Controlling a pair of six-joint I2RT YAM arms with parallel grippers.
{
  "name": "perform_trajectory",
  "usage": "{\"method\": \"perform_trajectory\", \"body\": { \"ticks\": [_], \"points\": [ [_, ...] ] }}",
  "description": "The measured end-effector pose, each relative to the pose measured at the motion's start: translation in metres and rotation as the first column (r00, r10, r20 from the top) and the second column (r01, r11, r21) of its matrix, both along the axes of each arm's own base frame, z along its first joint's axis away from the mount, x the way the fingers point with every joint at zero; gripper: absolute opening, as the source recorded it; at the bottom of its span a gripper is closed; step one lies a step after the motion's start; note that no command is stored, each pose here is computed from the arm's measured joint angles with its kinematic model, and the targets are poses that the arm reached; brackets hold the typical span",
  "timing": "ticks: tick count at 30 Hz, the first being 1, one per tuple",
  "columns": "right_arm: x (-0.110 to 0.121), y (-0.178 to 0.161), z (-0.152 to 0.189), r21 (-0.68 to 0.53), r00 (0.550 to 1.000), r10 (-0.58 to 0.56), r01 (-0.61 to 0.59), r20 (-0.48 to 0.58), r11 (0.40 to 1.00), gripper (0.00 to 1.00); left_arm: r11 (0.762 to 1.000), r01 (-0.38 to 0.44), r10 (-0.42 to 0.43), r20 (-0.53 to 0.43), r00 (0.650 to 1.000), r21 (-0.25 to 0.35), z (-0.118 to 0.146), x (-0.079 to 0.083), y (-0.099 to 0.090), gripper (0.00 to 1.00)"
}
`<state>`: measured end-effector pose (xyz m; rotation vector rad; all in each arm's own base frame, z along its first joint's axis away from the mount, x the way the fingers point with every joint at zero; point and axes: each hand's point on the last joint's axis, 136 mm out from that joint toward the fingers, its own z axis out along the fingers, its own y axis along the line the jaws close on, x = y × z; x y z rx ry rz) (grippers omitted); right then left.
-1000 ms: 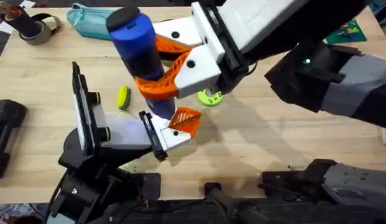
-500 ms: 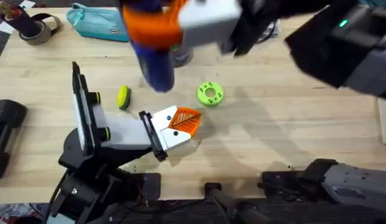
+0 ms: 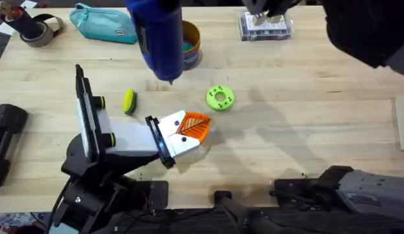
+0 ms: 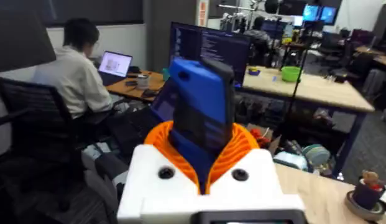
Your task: Pick up the gripper from the table and insert it into the empty holder that is missing its gripper. Then pick up a screw, insert it into the mounting hole, and use the screwdriver to tighten it. Finally, clean up the table by picking up the vegetable and placing it into the bucket.
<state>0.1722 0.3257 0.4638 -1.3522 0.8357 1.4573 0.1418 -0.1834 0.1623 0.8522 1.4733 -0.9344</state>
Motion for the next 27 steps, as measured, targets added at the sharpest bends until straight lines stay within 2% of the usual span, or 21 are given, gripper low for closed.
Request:
{"method": "perform_trajectory", "body": {
  "ticks": [27],
  "points": [
    [-0.0014,0.0011,-0.0052,-0.023,1.0,0.025,-0.025,-0.017,0.999,0.031,1.0,0.0,0.0,0.0,1.0,0.0,0.0001,0.0,0.0,0.013]
  ]
}}
